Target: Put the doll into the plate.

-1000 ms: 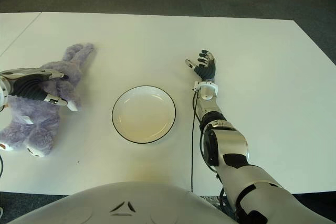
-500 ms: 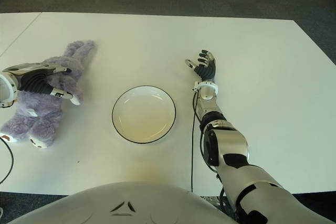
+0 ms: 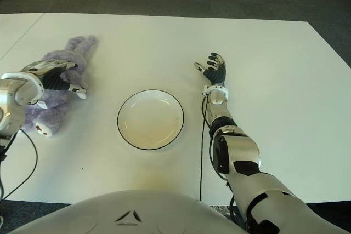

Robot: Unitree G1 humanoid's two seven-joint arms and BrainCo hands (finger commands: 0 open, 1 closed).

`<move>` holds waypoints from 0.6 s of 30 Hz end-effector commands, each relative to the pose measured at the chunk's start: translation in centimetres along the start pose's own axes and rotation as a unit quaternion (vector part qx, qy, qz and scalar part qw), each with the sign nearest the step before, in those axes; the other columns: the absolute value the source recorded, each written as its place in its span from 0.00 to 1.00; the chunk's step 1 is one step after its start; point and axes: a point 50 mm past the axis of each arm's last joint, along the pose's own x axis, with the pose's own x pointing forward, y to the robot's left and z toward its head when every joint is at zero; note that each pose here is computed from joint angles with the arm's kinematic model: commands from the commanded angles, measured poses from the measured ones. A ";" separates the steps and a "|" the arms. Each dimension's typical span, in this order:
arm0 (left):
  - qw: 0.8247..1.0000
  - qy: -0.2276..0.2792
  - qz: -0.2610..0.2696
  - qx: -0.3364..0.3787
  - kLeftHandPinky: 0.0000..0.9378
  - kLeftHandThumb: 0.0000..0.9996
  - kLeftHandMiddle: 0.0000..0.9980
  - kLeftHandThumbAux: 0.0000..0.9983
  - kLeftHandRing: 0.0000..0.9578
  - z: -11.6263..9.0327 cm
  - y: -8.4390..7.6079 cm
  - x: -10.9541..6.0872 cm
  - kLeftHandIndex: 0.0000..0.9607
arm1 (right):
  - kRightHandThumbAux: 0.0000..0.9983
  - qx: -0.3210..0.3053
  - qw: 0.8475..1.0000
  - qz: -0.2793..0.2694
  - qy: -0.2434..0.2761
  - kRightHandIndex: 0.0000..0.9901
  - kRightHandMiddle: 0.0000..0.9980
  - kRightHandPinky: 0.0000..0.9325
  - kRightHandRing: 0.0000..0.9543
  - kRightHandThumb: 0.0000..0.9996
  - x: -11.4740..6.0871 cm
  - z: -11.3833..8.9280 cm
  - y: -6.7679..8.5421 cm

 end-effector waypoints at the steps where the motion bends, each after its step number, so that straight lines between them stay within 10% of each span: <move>1: 0.998 0.025 -0.053 0.011 0.00 0.00 0.00 0.35 0.00 0.5 -2.8 1.6 0.00 | 0.83 -0.025 0.982 0.003 0.187 0.19 0.24 0.29 0.27 0.12 -5.7 -8.7 -0.8; 18: 0.996 0.026 -0.084 0.030 0.00 0.00 0.00 0.34 0.00 1.1 -3.8 1.7 0.00 | 0.85 -0.018 0.983 -0.001 0.181 0.20 0.24 0.30 0.28 0.18 -5.7 -8.7 -1.1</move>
